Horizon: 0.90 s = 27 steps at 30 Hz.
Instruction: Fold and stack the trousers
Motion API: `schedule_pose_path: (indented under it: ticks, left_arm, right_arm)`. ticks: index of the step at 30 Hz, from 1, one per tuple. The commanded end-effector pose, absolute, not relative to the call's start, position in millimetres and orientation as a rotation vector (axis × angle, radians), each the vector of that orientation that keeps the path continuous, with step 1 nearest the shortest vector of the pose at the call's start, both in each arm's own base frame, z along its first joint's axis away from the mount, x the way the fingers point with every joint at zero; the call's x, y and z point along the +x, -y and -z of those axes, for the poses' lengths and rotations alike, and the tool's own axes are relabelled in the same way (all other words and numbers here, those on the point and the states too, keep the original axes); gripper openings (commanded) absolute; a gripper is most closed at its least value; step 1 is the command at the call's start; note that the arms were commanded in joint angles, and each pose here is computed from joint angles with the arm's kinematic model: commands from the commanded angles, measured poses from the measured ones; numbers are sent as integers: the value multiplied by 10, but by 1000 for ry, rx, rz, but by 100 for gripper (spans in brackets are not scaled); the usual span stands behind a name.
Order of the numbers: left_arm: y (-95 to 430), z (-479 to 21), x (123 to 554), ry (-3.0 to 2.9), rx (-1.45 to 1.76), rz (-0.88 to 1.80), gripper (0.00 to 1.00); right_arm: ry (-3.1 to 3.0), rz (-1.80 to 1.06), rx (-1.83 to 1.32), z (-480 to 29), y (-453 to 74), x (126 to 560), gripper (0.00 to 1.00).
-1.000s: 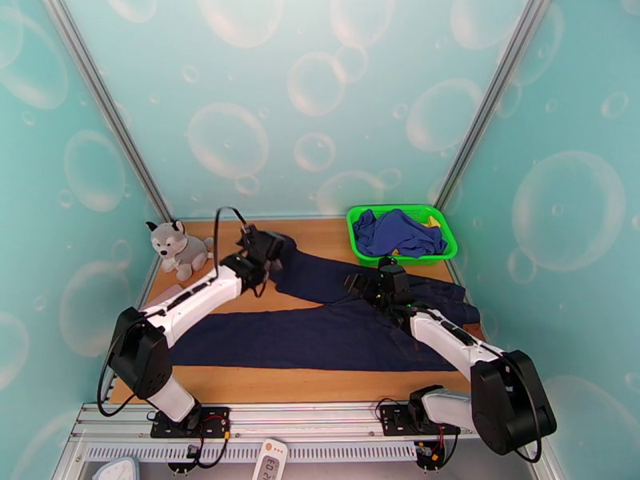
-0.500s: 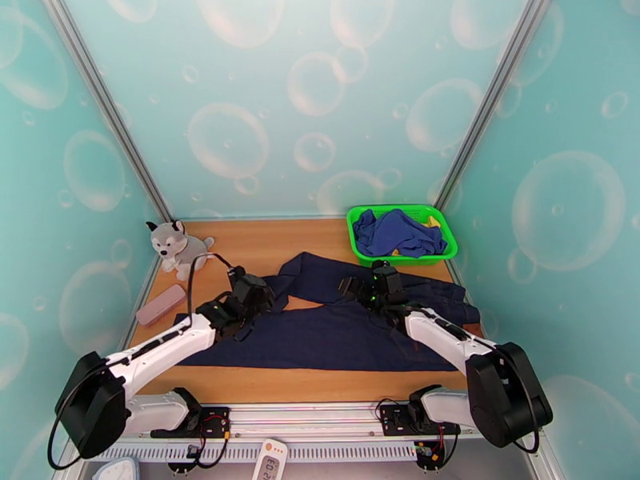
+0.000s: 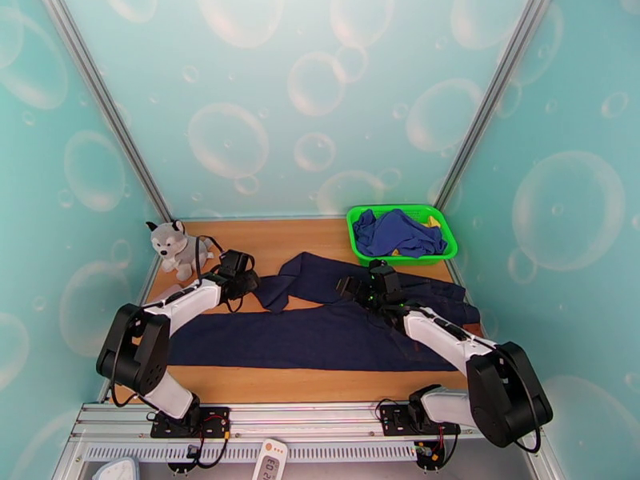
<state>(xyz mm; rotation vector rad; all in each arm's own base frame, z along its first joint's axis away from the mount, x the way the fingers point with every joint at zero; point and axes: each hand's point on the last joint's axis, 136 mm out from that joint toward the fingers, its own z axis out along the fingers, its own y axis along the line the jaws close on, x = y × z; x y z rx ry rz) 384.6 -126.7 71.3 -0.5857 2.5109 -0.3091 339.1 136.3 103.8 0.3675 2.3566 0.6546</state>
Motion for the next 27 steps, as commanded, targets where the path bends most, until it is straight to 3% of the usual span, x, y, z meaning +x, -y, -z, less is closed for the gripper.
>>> schedule_pose_path:
  ticks: [1, 12, 15, 20, 27]
  left_arm:
    - [1284, -684, 3924, -2463, -687, 362, 56]
    - [1347, -378, 4062, -2406, -964, 485, 57]
    - [1291, -332, 4061, -2371, -1019, 482, 42]
    - [1189, -422, 4003, -2344, -1041, 431, 3]
    - [833, -1018, 3632, -2299, -954, 232, 0]
  right_arm:
    - [-2360, -657, 388, -1025, -1364, 3357, 99]
    - [-2371, -647, 371, -1012, -1386, 3332, 99]
    - [-2378, -651, 369, -988, -1392, 3333, 99]
    - [-2375, -661, 363, -999, -1410, 3329, 99]
    - [-2379, -656, 378, -939, -1362, 3303, 99]
